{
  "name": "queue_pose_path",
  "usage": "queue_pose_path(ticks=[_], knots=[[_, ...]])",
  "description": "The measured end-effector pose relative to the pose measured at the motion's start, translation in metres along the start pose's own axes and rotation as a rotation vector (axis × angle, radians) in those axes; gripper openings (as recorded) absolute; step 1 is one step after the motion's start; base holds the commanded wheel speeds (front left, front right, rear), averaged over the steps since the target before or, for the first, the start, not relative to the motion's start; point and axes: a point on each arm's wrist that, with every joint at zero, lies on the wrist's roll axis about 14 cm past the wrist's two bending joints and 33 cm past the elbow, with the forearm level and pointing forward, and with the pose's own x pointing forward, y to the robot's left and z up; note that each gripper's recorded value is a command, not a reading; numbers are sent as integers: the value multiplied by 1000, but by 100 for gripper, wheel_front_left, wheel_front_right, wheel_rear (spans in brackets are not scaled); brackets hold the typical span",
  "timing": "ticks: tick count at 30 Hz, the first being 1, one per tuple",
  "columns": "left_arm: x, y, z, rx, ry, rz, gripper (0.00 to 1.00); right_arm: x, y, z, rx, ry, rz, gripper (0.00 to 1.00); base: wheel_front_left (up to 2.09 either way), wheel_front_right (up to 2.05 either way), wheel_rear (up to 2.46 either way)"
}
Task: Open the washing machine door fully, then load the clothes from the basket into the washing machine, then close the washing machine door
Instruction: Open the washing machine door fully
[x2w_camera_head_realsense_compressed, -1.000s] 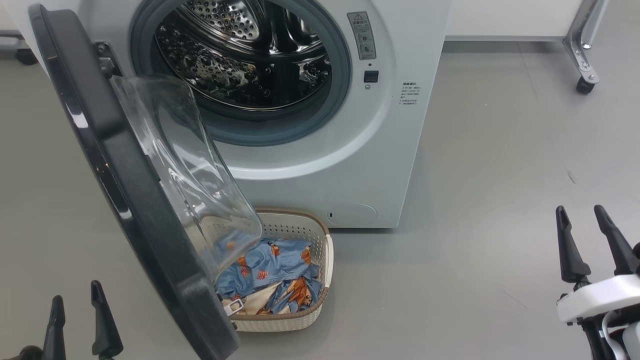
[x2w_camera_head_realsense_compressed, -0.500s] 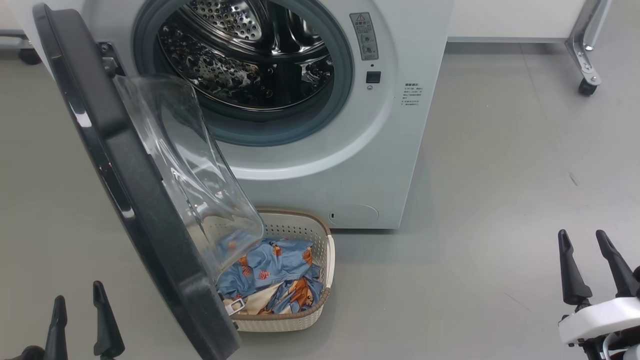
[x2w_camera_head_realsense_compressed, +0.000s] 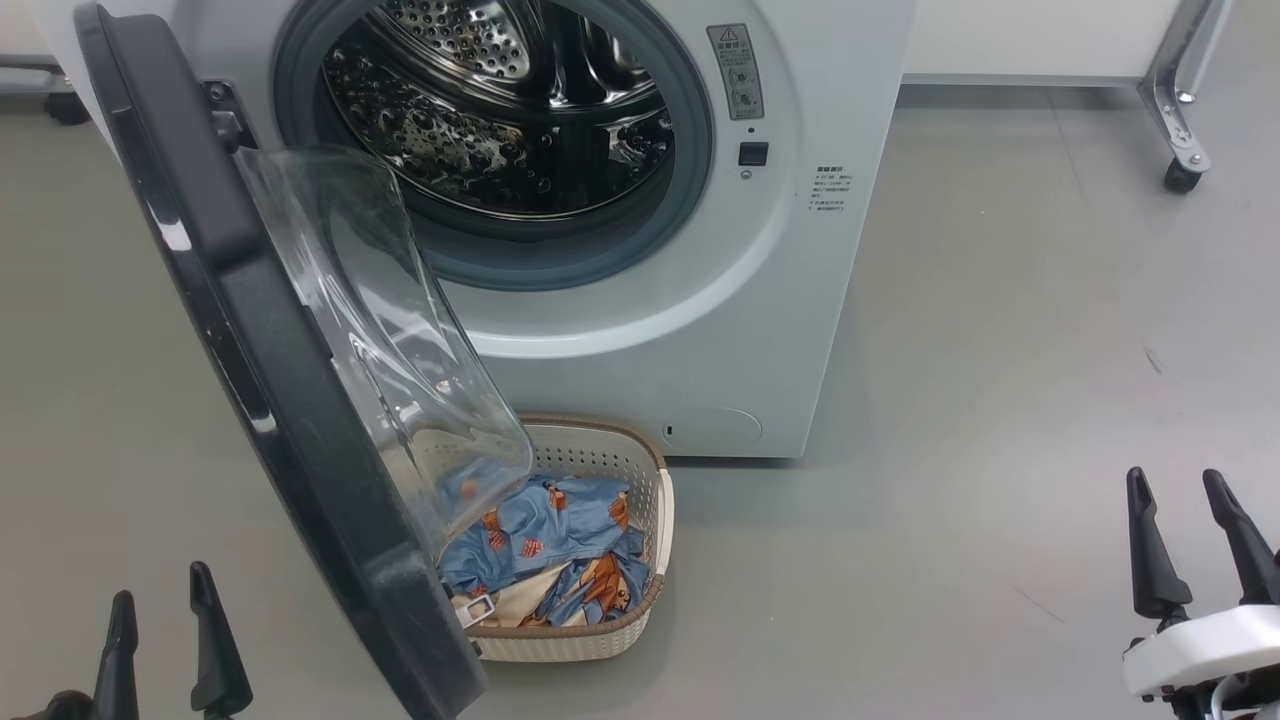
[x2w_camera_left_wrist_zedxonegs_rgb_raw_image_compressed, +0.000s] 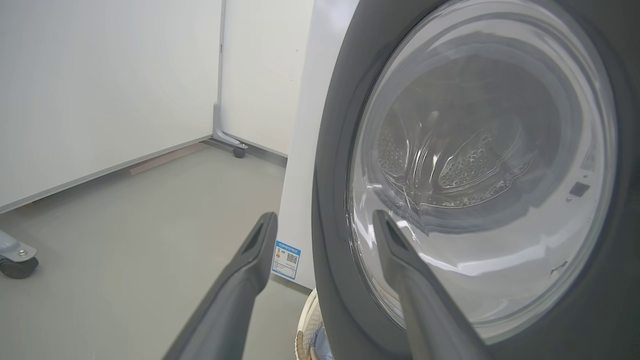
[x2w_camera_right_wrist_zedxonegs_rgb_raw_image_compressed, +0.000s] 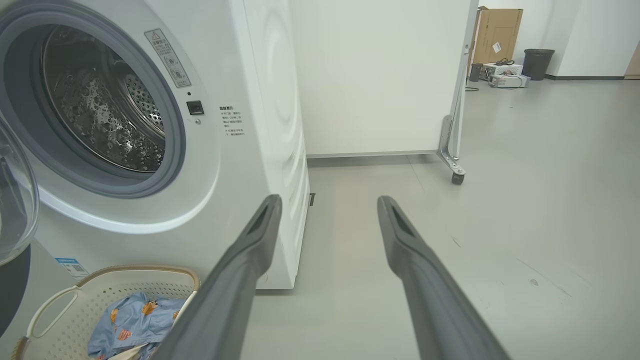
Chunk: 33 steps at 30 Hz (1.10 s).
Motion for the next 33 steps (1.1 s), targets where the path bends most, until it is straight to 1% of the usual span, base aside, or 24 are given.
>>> queue_pose_path(ticks=[4, 26, 27, 28, 33], knots=[[0, 1, 0, 0, 0, 2, 100, -3, 0, -5, 4, 13, -4, 100, 0, 0, 0], [-2, 3, -1, 1, 3, 10, 100, -3, -2, -7, -8, 15, -22, 100, 0, 0, 0], [-3, 4, -2, 1, 9, 12, 45, -3, -2, -7, -8, 15, -22, 100, 0, 0, 0], [-3, 4, -3, 1, 11, 13, 0, -3, -2, -8, -7, 15, -22, 100, 0, 0, 0], [-3, 5, -3, 2, 10, 16, 0, -3, -1, -8, -8, 16, -18, 100, 0, 0, 0]])
